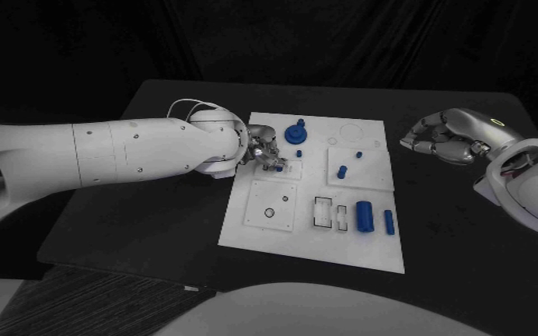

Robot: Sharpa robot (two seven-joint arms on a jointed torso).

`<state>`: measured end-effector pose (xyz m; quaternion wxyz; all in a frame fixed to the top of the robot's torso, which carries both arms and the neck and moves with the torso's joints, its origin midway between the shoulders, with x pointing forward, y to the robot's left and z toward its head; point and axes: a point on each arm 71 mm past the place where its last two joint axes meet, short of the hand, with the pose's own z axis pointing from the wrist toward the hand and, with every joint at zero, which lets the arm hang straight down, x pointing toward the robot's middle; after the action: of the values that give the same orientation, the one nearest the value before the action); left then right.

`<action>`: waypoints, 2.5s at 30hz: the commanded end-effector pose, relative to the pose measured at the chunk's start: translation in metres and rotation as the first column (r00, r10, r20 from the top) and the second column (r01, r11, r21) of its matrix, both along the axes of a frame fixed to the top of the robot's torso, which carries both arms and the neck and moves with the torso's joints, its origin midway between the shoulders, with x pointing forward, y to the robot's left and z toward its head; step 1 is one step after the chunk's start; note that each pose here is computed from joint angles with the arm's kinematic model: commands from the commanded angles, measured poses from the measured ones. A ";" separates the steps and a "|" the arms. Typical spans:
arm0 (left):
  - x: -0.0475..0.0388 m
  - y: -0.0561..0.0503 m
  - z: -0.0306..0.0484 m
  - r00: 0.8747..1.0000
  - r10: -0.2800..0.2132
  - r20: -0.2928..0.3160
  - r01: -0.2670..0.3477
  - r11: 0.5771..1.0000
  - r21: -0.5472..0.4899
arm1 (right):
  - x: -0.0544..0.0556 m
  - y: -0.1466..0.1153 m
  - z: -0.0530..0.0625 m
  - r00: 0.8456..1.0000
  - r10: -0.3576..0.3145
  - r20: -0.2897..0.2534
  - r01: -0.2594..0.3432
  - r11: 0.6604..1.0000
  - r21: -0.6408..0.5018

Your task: Assemble the parts on the task board

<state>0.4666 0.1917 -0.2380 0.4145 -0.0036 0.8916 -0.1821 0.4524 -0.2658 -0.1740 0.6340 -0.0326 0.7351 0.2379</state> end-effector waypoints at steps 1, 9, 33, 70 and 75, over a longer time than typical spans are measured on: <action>-0.0053 -0.002 -0.0042 1.000 -0.006 -0.005 0.005 1.000 -0.015 | 0.000 -0.001 -0.001 1.000 -0.010 -0.002 0.010 1.000 -0.003; -0.0080 0.000 -0.0003 0.999 0.017 0.031 -0.016 0.999 -0.045 | -0.001 -0.003 -0.002 1.000 -0.013 -0.003 0.013 1.000 -0.003; -0.0101 -0.001 0.0093 0.983 0.028 0.179 -0.009 0.994 -0.105 | -0.001 -0.004 -0.004 1.000 -0.017 -0.003 0.017 1.000 -0.001; -0.0229 0.003 -0.0055 0.938 0.028 0.345 0.017 0.992 -0.126 | -0.003 -0.006 -0.007 1.000 -0.021 -0.006 0.021 1.000 0.001; -0.0247 0.004 -0.0047 0.934 0.028 0.355 0.019 0.991 -0.131 | -0.003 -0.007 -0.008 1.000 -0.023 -0.007 0.023 1.000 0.001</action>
<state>0.4428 0.1991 -0.2460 0.5519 -0.0100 0.8031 -0.2243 0.4494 -0.2716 -0.1816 0.6303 -0.0267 0.7400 0.2332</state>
